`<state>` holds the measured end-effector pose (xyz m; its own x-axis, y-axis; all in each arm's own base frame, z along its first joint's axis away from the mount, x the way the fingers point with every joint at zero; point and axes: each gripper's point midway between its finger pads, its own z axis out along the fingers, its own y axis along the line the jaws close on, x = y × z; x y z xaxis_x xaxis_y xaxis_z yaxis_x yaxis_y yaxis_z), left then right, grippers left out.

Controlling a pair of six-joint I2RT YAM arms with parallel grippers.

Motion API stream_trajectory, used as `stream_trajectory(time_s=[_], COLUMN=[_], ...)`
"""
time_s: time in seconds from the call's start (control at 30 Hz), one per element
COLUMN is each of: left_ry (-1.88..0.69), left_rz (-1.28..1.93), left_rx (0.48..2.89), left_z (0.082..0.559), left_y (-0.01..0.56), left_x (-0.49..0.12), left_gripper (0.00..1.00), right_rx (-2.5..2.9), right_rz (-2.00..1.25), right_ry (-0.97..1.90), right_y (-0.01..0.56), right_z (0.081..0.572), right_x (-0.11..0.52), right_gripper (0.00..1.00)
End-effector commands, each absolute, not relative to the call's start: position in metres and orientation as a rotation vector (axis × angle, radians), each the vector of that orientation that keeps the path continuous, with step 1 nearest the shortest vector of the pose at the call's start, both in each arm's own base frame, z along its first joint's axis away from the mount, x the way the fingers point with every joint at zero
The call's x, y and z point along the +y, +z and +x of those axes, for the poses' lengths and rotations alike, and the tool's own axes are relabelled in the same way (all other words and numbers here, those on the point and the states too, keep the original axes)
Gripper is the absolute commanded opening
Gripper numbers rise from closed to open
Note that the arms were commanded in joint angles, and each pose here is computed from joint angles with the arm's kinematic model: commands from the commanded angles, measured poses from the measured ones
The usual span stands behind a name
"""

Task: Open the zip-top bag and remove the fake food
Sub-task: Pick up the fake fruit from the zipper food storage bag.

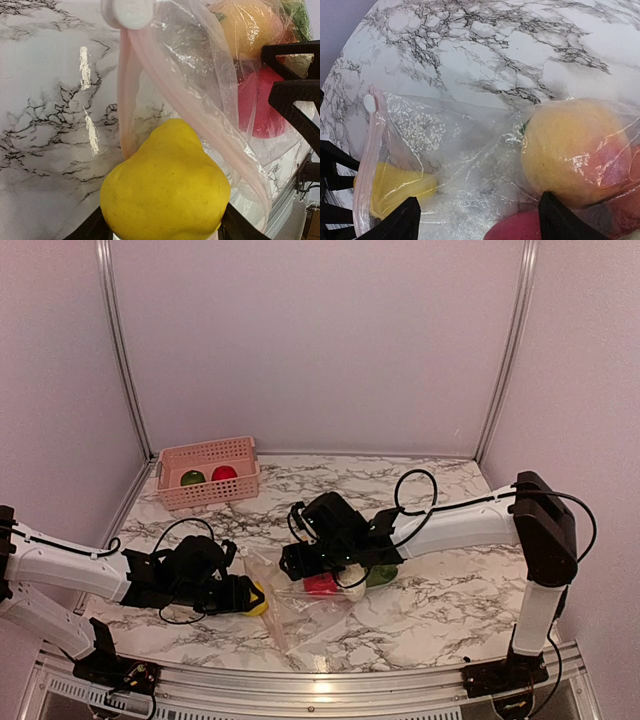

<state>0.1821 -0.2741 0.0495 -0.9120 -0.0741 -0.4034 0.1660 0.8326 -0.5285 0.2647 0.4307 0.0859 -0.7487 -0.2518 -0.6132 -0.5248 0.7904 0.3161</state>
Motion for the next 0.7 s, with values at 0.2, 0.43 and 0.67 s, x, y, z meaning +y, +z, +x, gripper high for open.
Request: stream_trajectory(time_s=[0.2,0.43,0.67], left_ry=[-0.649,-0.525,-0.487], left_rz=[0.033,-0.077,-0.169], left_rx=[2.65,2.587,2.388], left_z=[0.172,0.179,0.205], left_y=[0.049,0.072,0.136], left_x=[-0.242,-0.211,-0.194], left_gripper=[0.4,0.39,0.39], right_rx=[2.467,2.455,2.426], right_rz=[-0.566,-0.565,-0.581], right_ry=[0.566,0.57,0.578], right_y=[0.071,0.076,0.09], right_z=[0.267,0.269,0.27], right_x=[0.413,0.415,0.419], right_gripper=[0.79,0.79,0.79])
